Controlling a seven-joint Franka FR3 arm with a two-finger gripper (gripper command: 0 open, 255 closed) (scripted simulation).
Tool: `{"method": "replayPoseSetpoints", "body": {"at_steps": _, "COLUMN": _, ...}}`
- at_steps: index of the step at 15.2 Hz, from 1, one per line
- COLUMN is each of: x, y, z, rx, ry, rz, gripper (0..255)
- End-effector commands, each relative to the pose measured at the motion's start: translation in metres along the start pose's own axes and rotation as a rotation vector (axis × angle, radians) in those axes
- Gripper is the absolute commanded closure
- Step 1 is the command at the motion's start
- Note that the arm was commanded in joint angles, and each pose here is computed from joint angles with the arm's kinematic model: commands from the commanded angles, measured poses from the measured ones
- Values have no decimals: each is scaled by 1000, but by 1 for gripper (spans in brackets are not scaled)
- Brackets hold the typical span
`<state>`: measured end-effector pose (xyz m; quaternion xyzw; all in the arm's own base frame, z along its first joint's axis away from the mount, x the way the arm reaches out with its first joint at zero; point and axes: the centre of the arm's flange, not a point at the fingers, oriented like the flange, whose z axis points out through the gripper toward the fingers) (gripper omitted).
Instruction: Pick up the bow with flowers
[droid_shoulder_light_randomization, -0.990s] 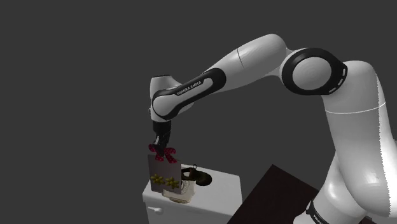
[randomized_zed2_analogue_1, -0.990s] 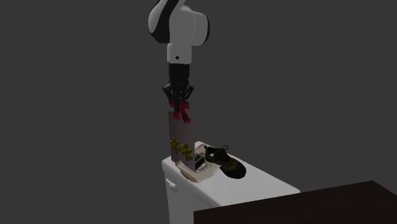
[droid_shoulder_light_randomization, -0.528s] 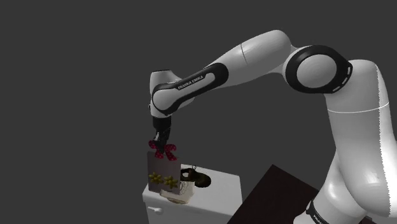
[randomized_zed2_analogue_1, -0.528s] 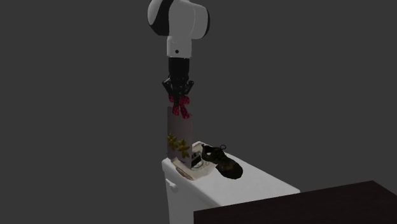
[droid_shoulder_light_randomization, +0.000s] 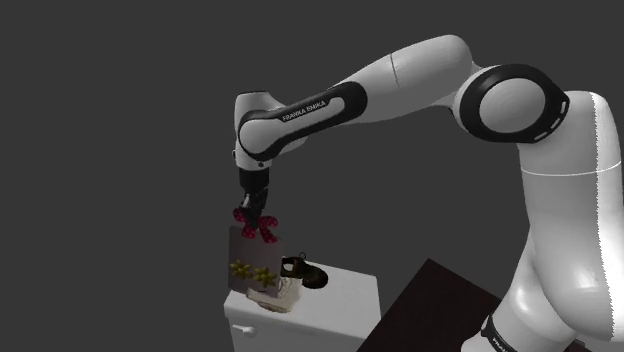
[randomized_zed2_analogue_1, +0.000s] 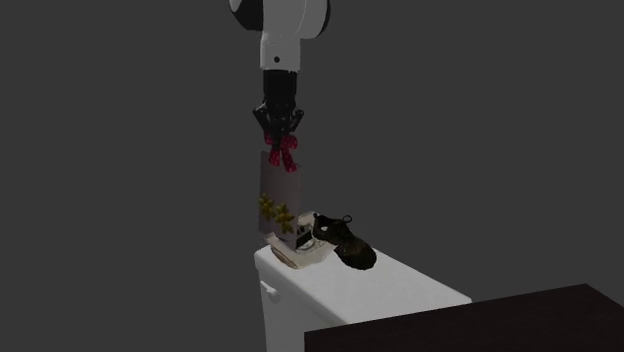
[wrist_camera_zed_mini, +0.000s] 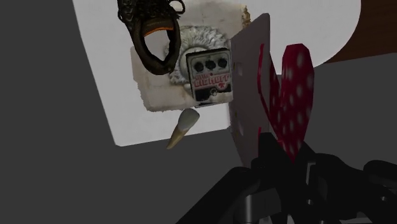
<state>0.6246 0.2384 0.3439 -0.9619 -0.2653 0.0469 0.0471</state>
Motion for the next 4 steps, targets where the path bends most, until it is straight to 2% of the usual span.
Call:
{"method": "replayPoseSetpoints", "body": {"at_steps": 1, "x": -1, "y": -1, "z": -11, "rx": 0, "ry": 1, "rz": 0, "gripper": 255}}
{"method": "replayPoseSetpoints", "body": {"at_steps": 4, "x": -1, "y": -1, "z": -17, "rx": 0, "ry": 1, "rz": 0, "gripper": 255}}
